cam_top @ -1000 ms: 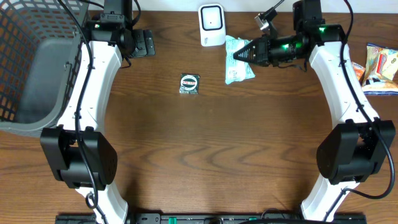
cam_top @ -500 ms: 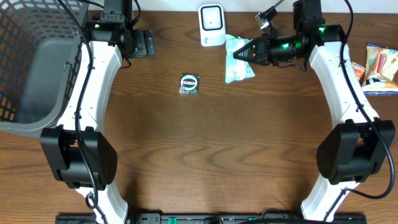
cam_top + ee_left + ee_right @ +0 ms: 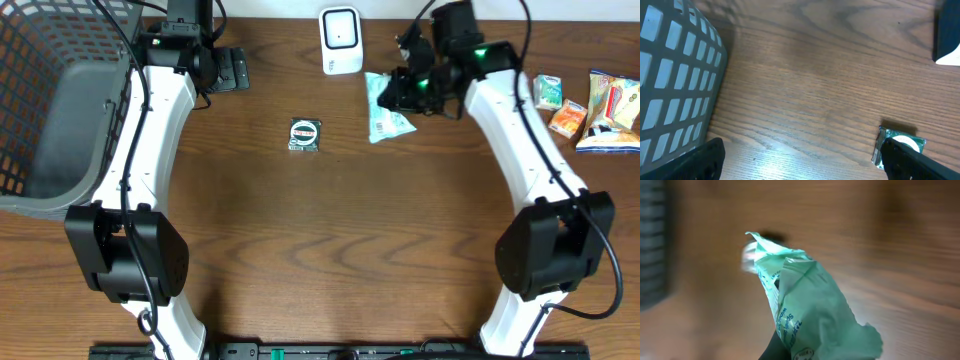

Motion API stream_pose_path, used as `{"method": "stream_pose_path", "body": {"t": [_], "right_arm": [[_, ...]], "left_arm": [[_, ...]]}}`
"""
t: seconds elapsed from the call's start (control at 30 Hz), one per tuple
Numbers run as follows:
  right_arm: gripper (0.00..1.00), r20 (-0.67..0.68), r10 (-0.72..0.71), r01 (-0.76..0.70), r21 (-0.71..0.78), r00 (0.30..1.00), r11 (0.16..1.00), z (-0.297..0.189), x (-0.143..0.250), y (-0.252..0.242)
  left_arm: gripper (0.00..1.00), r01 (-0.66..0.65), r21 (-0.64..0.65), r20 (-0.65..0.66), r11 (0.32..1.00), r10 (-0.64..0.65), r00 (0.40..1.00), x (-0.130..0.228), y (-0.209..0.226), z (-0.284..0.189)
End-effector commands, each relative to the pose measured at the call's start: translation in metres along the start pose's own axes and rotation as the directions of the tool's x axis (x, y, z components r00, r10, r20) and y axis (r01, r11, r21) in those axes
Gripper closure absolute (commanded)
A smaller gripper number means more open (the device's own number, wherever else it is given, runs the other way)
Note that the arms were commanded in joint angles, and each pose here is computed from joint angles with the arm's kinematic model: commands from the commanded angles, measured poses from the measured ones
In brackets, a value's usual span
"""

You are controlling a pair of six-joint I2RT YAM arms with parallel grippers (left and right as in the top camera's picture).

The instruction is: Scan the item barcode

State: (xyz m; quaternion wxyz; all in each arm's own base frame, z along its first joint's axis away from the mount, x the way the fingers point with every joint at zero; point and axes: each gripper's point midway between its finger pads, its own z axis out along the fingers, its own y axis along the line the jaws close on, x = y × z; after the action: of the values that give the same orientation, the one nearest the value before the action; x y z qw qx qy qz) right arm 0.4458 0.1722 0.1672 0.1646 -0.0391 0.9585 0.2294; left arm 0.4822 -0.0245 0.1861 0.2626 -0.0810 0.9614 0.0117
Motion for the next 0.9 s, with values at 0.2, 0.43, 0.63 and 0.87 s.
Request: {"method": "stream_pose_path", "body": {"t": [0.2, 0.43, 0.63, 0.87], "right_arm": [[0.99, 0.148, -0.145, -0.041, 0.824, 0.978, 0.565, -0.017, -0.019, -0.097], [0.99, -0.034, -0.179, 0.099, 0.922, 0.983, 0.374, 0.03, 0.005, -0.122], [0.95, -0.158, -0.144, 0.2, 0.912, 0.977, 0.359, 0.069, 0.031, -0.134], [0.66, -0.201, -0.142, 0.242, 0.886, 0.969, 0.395, 0.082, 0.043, -0.124]], "left_arm": [[0.02, 0.019, -0.002, 0.031, 1.0, -0.019, 0.999, -0.007, 0.001, -0.012], [0.02, 0.019, -0.002, 0.031, 1.0, -0.019, 0.999, -0.007, 0.001, -0.012], [0.02, 0.019, -0.002, 0.031, 1.0, -0.019, 0.999, -0.007, 0.001, -0.012], [0.02, 0.019, -0.002, 0.031, 1.0, -0.019, 0.999, -0.007, 0.001, -0.012]]}}
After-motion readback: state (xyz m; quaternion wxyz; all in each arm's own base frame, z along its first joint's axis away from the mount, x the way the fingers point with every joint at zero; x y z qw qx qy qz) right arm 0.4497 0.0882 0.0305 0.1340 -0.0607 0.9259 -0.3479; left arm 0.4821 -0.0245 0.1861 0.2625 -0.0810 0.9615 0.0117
